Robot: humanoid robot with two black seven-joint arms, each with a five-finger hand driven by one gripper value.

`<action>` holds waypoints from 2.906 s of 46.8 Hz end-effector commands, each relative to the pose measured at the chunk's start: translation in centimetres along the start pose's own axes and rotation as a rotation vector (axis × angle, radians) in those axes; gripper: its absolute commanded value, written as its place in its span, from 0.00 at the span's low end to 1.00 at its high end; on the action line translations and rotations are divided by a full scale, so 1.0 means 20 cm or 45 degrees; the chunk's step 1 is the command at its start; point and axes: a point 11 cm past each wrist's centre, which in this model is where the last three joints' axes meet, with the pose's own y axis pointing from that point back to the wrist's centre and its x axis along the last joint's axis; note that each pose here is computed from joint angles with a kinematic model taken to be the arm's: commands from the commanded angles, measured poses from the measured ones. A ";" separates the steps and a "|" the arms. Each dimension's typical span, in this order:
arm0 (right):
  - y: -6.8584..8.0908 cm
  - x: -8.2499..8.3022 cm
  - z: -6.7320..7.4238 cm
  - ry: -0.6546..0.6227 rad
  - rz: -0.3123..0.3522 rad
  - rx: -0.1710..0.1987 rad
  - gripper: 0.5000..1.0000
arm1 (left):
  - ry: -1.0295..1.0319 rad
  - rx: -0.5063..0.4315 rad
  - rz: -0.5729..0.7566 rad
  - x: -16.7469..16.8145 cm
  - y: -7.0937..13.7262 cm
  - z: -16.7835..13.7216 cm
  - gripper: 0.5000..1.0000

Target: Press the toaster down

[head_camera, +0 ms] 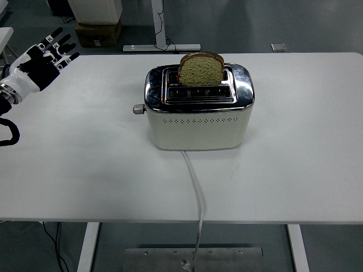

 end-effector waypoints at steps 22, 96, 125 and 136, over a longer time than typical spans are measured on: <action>0.00 0.00 0.00 0.000 0.000 0.000 1.00 | 0.001 0.001 0.001 0.00 0.00 0.00 1.00; 0.00 0.00 0.00 0.002 -0.001 0.001 1.00 | -1.477 0.540 -0.505 -0.53 0.17 0.26 1.00; 0.00 0.00 -0.02 0.005 -0.002 0.009 1.00 | -1.595 0.750 -0.680 -0.56 0.13 -0.14 1.00; 0.00 0.00 -0.02 0.005 0.000 0.008 1.00 | -1.585 0.760 -0.716 -0.59 0.12 -0.19 1.00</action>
